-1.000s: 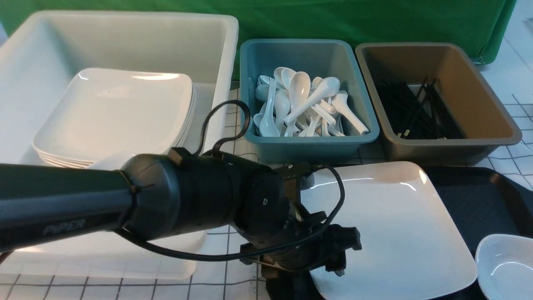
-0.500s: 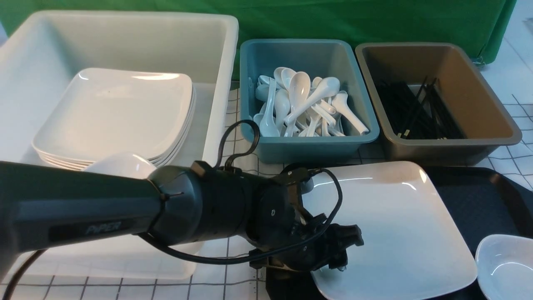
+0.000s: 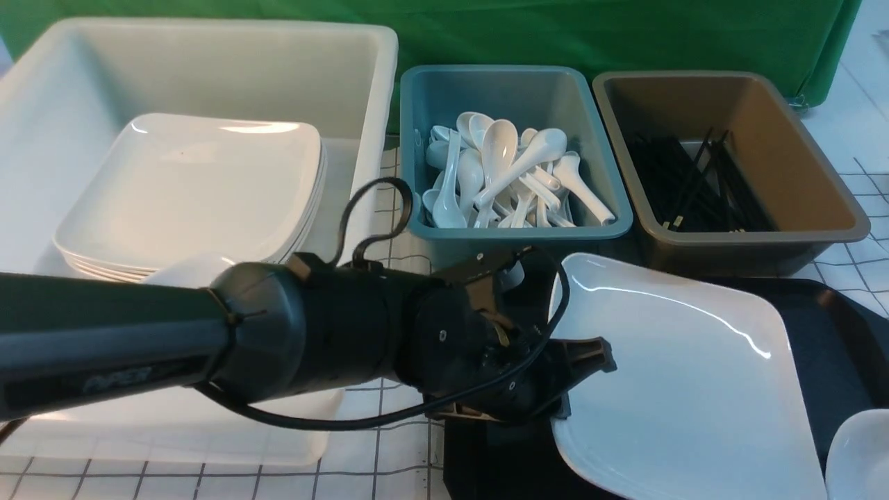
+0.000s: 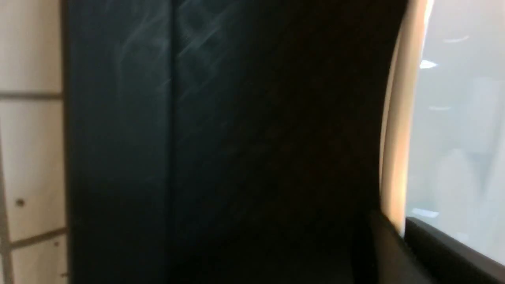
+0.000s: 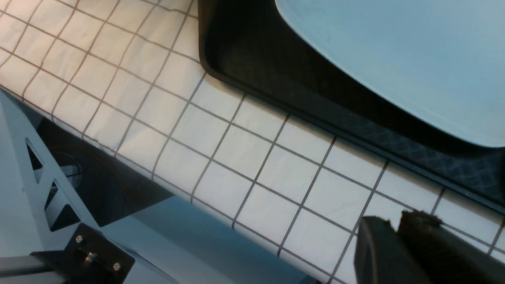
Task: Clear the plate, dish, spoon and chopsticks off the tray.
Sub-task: Use the left arm to put the plate into the large storage box on the left
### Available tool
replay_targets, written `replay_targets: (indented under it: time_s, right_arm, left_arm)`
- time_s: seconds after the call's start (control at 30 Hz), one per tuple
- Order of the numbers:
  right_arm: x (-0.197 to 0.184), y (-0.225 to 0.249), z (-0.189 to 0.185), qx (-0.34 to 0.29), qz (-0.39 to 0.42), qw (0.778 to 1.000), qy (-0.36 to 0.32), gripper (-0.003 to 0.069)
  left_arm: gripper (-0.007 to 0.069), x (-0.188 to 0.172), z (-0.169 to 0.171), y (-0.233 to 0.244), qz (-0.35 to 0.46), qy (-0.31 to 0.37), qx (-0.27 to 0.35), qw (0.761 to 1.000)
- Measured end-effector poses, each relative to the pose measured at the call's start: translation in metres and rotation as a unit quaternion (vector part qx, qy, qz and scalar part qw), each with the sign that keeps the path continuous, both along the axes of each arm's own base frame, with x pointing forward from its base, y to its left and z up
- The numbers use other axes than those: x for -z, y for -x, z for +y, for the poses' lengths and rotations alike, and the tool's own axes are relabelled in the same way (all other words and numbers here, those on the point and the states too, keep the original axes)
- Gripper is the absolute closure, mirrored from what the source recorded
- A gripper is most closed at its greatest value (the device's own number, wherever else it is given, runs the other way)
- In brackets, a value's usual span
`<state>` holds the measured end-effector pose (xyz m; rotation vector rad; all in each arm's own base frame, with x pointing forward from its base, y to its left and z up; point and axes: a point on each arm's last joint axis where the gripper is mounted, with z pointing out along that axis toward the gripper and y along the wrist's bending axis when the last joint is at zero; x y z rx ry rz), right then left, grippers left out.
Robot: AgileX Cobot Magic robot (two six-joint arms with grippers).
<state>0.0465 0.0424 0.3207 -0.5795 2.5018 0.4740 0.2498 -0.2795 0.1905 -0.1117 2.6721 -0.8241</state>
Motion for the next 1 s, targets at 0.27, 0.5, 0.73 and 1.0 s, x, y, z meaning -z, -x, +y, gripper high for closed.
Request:
replay_targets:
  time_s: [0.27, 0.5, 0.73, 1.0]
  right_arm:
    - [0.0, 0.0, 0.0, 0.0, 0.0, 1.0, 0.0, 0.0519]
    - [0.0, 0.0, 0.0, 0.0, 0.0, 1.0, 0.0, 0.051]
    - [0.0, 0.0, 0.0, -0.002, -0.001, 1.0, 0.001, 0.0498]
    - [0.0, 0.0, 0.0, -0.005, -0.003, 1.0, 0.003, 0.0487]
  left_arm:
    - [0.061, -0.042, 0.01, 0.01, -0.042, 0.022, 0.02, 0.999]
    - [0.0603, -0.069, 0.02, 0.018, -0.076, 0.03, 0.035, 0.996]
    - [0.0603, -0.091, 0.031, 0.02, -0.1, 0.052, 0.024, 0.993]
    - [0.0602, -0.142, 0.078, 0.016, -0.163, 0.1, -0.033, 0.981]
